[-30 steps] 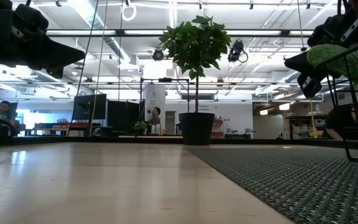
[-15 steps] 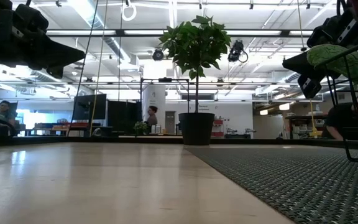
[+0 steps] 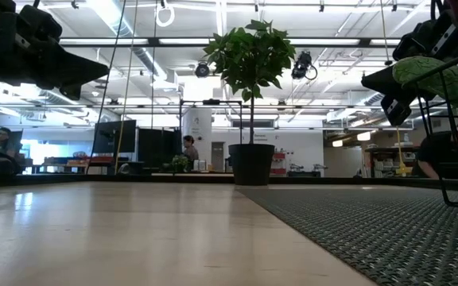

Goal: Build produce basket
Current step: Return to home position

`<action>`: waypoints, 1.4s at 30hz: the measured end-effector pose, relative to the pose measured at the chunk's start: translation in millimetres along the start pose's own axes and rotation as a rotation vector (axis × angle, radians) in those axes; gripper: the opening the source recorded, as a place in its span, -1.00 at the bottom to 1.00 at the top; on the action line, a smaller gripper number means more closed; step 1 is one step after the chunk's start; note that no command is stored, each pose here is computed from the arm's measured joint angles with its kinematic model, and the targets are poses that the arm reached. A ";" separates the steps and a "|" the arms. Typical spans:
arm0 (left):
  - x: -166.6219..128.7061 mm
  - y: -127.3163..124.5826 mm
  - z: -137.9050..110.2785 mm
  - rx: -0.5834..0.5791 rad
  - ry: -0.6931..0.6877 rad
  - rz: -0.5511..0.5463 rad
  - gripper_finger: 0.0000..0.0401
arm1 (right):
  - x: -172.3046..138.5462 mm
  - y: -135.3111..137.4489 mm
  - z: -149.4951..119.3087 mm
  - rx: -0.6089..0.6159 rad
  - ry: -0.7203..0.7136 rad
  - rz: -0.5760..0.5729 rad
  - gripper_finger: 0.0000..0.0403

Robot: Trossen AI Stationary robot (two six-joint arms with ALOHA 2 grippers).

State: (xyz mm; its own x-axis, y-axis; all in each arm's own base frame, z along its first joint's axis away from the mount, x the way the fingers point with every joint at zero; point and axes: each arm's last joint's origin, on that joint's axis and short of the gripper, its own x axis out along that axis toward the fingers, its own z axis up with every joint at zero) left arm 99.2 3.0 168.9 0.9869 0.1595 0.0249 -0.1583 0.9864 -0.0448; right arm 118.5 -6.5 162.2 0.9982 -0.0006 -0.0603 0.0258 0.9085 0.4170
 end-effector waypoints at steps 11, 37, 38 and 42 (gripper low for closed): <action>0.0 0.0 0.0 0.000 0.000 0.000 -0.82 | 0.0 0.0 0.0 0.000 0.000 0.000 -0.92; 0.0 0.0 0.0 0.000 0.000 0.000 -0.86 | 0.0 0.0 0.0 0.000 0.000 0.000 -0.92; 0.0 0.0 0.0 0.000 0.000 0.000 -0.87 | 0.0 0.0 0.0 0.000 0.000 0.000 -0.92; 0.0 0.0 0.0 0.000 0.000 0.000 -0.88 | 0.0 0.0 0.0 0.000 0.000 0.000 -0.92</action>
State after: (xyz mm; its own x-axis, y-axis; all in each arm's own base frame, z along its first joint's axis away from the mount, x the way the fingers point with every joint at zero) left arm 99.1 3.0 169.0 0.9869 0.1592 0.0253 -0.1579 0.9864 -0.0445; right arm 118.5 -6.5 162.2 0.9982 -0.0003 -0.0602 0.0254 0.9085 0.4171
